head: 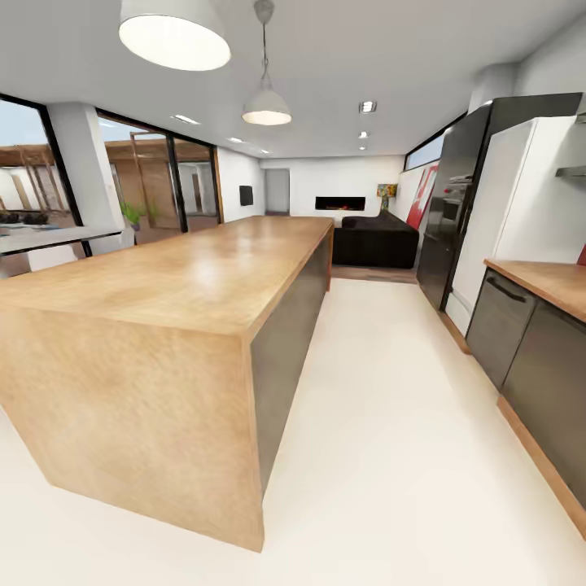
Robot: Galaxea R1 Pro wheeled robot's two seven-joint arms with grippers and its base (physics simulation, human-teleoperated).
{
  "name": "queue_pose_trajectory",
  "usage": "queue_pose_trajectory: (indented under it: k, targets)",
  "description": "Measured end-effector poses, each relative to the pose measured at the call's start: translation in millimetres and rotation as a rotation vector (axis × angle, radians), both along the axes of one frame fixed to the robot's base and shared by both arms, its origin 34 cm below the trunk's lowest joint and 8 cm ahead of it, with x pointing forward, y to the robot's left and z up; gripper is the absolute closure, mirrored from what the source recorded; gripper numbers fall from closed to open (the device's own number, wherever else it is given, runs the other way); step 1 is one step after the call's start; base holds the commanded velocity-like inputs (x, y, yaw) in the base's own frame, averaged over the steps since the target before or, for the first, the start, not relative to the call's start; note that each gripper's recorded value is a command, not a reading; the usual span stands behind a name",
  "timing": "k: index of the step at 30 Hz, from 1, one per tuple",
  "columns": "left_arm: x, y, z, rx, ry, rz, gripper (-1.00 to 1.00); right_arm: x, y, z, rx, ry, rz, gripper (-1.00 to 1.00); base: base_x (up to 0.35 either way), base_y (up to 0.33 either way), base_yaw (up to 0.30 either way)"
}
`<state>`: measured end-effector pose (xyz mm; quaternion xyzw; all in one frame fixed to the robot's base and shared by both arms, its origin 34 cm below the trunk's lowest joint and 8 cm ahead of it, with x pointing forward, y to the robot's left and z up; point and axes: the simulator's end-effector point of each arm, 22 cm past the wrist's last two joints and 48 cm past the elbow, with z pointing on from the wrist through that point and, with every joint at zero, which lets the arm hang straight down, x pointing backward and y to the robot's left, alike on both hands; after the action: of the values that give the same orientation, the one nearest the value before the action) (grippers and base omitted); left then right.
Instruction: Set up a coffee station on the kitchen countertop: keep the coffee maker on the countertop, move the bottle of coffee from the kitchen shelf to the counter next to the coffee maker, place a paper coffee filter on top of the coffee maker, put the saucer next to the coffee maker with the coffee cup on the saucer, and place the electric kettle next to the coffee maker.
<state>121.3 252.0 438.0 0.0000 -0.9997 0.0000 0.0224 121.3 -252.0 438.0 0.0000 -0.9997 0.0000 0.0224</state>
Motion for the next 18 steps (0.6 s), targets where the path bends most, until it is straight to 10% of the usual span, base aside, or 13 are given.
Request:
queue_pose_trajectory:
  k: [8, 18]
  targets:
    - [21, 16, 0, 0.019, -0.032, -0.005, -1.0, 12, 8, 0, 0.011, -0.003, -0.009, -1.0, 0.0, 0.0, 0.0]
    - [46, -16, 0, -0.021, -0.095, 0.026, -1.0, 31, -8, 0, -0.007, -0.075, 0.074, -1.0, 0.0, 0.0, 0.0]
